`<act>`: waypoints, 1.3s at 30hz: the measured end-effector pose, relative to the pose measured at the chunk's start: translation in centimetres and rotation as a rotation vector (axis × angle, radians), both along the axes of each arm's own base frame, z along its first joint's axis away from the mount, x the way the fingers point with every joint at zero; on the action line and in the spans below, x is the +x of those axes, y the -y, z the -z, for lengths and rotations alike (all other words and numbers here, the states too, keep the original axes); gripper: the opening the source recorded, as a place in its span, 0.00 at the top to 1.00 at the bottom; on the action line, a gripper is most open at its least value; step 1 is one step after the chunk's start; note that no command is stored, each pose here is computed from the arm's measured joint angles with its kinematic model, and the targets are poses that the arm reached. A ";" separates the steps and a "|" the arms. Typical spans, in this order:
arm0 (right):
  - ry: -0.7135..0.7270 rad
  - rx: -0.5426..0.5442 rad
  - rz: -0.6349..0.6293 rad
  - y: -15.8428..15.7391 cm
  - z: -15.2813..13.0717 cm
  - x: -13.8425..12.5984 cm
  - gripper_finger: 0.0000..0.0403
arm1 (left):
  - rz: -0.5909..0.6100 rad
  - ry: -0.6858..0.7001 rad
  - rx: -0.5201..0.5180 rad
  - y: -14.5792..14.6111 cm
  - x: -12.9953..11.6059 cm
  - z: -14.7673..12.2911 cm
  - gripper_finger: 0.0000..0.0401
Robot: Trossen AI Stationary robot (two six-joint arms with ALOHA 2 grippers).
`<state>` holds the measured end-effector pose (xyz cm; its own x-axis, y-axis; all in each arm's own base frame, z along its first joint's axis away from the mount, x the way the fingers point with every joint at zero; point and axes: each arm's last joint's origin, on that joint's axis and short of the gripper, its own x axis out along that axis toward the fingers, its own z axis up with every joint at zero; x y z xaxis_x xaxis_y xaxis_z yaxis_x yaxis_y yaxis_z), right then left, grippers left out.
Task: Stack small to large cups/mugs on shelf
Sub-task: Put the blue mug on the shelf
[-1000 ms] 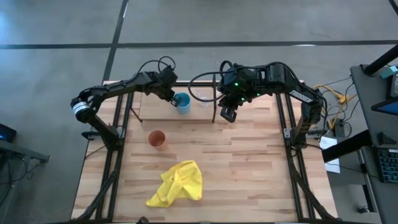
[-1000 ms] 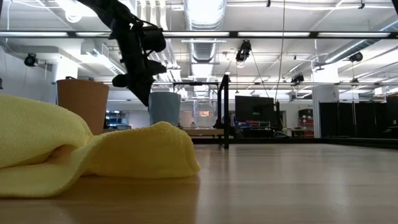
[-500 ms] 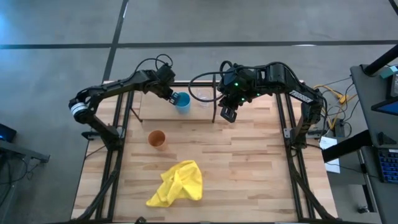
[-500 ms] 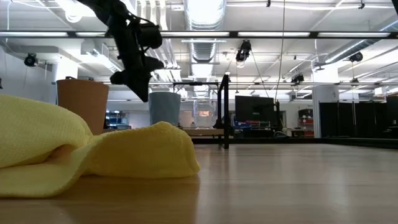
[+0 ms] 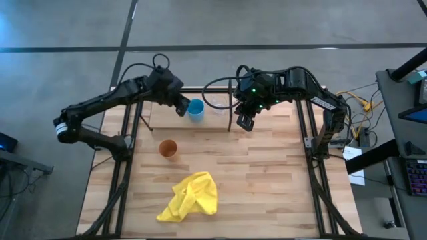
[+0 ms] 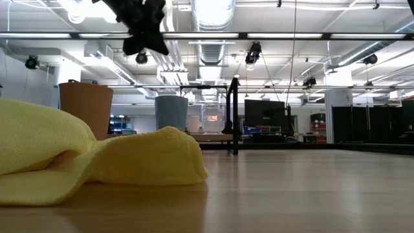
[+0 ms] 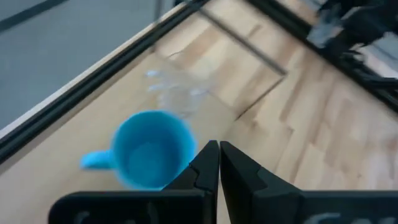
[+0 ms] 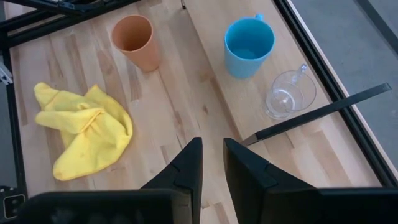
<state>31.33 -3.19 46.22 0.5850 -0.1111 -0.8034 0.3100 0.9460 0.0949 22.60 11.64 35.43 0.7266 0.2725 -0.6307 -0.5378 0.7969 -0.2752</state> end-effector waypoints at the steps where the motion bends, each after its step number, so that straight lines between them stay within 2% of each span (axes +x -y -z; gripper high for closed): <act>1: 0.000 -0.001 -0.001 0.0 0.0 0.0 0.85 | 0.016 0.014 0.007 0.3 0.3 -0.1 1.00; 7: 0.002 -0.001 -0.001 0.0 0.0 0.0 0.85 | 0.100 0.000 0.000 1.5 3.5 1.5 1.00; 16: 0.001 0.000 0.001 0.0 0.0 0.0 0.85 | 0.056 -0.182 0.068 2.2 7.0 5.5 1.00; 26: 0.001 0.000 0.001 0.0 0.0 0.0 0.85 | 0.028 -0.302 0.094 2.3 8.8 8.4 1.00; 39: 0.006 0.027 0.038 0.0 0.0 0.0 0.85 | -0.001 -0.364 0.122 2.3 9.2 9.7 1.00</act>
